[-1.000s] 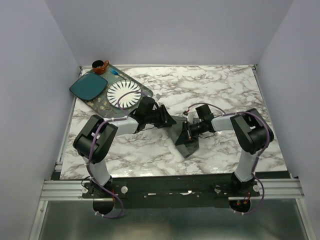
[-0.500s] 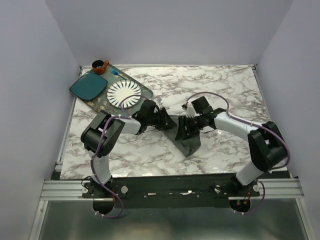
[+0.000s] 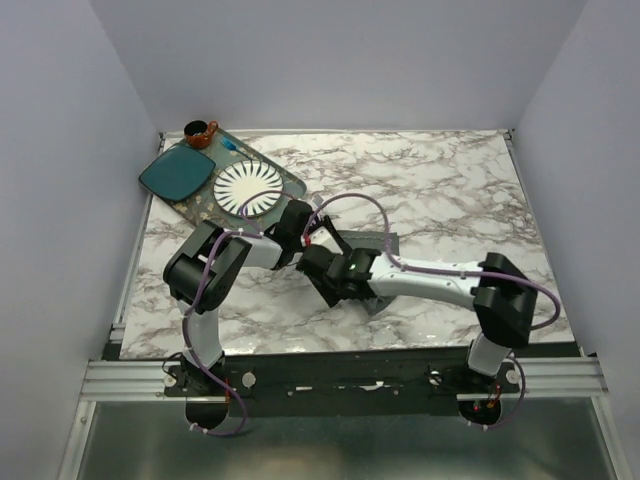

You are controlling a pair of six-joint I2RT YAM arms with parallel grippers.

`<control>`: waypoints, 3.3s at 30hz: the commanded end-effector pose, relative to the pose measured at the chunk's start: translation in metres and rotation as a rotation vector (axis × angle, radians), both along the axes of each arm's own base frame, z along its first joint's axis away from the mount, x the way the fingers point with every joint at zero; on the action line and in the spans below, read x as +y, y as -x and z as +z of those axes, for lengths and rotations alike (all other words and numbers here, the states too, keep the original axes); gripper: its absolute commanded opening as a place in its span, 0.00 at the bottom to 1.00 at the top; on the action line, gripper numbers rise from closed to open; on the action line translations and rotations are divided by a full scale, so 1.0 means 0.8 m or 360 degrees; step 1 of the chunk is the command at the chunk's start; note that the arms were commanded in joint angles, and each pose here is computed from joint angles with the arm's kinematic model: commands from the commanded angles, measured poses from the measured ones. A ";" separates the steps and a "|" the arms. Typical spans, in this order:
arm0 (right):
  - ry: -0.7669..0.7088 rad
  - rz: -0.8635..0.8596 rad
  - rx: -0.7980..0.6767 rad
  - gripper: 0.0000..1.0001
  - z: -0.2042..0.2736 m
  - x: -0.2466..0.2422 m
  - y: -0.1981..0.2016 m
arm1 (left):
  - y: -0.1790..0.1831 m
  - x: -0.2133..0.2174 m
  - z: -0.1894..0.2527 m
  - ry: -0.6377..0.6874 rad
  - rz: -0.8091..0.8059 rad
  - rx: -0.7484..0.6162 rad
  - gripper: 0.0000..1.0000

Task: Fold the napkin, place the utensils inside, and roll it up
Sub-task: Roll the napkin with the utensil

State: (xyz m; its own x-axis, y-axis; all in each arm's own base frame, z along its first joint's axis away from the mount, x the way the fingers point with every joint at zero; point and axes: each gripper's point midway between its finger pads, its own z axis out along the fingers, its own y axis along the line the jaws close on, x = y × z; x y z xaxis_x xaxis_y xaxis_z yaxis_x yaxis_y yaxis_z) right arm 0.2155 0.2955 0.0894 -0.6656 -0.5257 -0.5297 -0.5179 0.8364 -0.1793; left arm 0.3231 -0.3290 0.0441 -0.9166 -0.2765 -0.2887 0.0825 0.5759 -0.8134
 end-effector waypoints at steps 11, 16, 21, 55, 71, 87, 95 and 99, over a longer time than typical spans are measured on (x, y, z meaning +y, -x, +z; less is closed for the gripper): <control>0.0508 -0.0092 -0.0322 0.70 -0.056 -0.039 -0.022 | 0.013 0.019 -0.047 -0.0120 0.0031 0.0139 0.45; 0.0431 -0.0091 -0.0224 0.54 -0.080 -0.047 -0.025 | 0.015 0.019 -0.044 -0.0113 0.0023 0.0138 0.45; 0.0202 -0.0111 -0.0017 0.29 -0.102 -0.053 -0.026 | 0.013 0.019 -0.038 -0.0103 0.0023 0.0128 0.45; -0.1301 -0.0099 0.1449 0.32 -0.101 -0.028 0.014 | -0.023 0.032 -0.002 -0.0057 0.0072 -0.0035 0.48; -0.0077 -0.0197 0.0153 0.94 -0.006 -0.051 -0.038 | -0.008 0.042 -0.046 -0.0102 0.0111 0.0090 0.47; 0.0107 -0.0179 0.0077 0.77 -0.077 -0.014 -0.035 | -0.008 0.042 -0.045 -0.0049 0.0123 0.0163 0.46; -0.0031 -0.0229 0.0168 0.53 -0.106 -0.031 -0.036 | -0.010 0.041 -0.030 -0.0030 0.0108 0.0141 0.47; -0.0129 -0.0235 0.0218 0.42 -0.102 -0.038 -0.036 | -0.016 0.041 -0.016 -0.0027 0.0096 0.0100 0.48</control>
State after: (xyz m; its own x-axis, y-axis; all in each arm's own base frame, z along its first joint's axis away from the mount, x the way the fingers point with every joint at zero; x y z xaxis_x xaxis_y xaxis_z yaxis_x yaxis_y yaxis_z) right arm 0.2469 0.2815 0.0212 -0.7693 -0.4081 -0.4916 -0.4177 0.9035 -0.0962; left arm 0.3454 -0.3177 0.0624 -0.8988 -0.3396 -0.2773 0.0803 0.4944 -0.8655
